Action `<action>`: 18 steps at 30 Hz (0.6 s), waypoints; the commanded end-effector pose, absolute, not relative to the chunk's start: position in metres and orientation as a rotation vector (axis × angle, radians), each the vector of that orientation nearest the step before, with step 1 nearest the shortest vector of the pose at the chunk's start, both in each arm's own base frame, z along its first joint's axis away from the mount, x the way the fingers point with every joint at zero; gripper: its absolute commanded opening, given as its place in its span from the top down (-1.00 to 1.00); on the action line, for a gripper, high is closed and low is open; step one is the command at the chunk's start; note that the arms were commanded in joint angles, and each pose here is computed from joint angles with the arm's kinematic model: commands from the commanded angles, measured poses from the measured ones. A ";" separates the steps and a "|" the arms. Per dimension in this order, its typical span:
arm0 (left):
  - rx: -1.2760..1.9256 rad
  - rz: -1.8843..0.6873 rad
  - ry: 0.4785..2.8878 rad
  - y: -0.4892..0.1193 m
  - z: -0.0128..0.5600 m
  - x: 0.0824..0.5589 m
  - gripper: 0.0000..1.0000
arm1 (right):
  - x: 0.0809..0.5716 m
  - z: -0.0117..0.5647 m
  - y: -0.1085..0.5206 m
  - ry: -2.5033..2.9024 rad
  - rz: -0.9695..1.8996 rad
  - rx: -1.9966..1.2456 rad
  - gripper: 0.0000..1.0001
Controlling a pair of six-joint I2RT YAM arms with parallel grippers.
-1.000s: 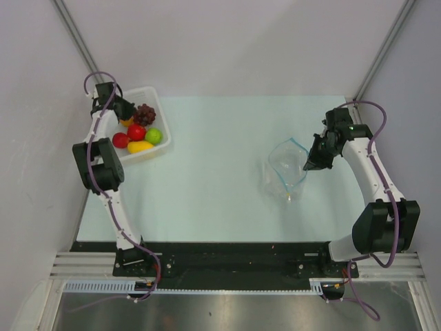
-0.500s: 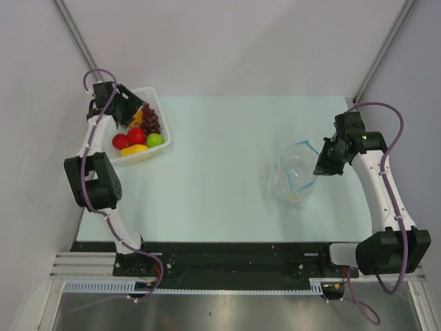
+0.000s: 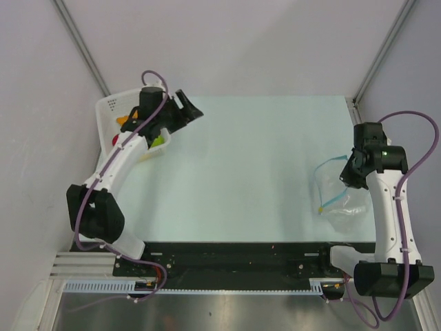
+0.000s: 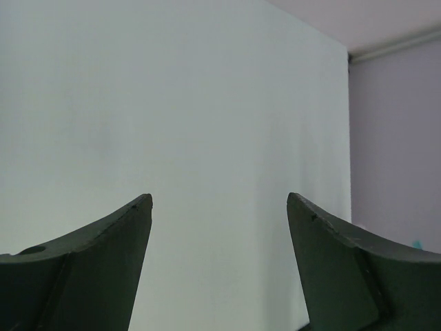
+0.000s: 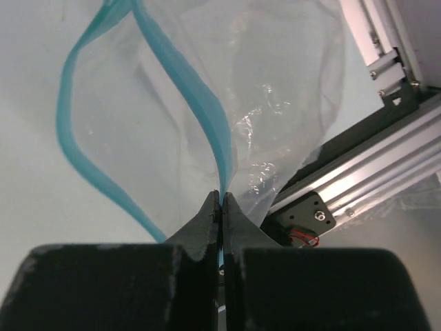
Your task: Open the zip-top bag and remove the fake food
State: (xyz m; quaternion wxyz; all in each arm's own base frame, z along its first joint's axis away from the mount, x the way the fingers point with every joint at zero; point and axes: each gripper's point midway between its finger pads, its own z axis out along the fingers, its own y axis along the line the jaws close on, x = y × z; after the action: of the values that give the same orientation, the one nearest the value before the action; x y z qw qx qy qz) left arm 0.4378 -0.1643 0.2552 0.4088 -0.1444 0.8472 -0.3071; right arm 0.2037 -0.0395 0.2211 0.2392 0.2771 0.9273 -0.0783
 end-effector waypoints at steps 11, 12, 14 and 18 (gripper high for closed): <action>0.248 -1.113 2.089 -0.295 0.301 0.343 -0.68 | 0.317 0.159 -0.024 2.614 -0.089 0.730 0.57; 0.276 -1.115 2.055 -0.294 0.312 0.338 -0.69 | 0.328 0.151 -0.016 2.629 -0.060 0.708 0.33; 0.296 -1.103 2.037 -0.291 0.317 0.333 -0.71 | 0.336 0.150 -0.003 2.647 -0.003 0.678 0.07; 0.285 -1.126 2.024 -0.286 0.321 0.317 -0.80 | 0.339 0.183 0.021 2.594 0.053 0.562 -0.99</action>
State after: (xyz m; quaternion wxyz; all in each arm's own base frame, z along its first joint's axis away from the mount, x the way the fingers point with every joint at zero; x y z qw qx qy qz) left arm 0.3385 -0.2891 0.2818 0.3527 0.0799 0.8343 -0.4161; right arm 0.3152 -0.0052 0.1295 0.1517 0.2397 0.9585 -0.0278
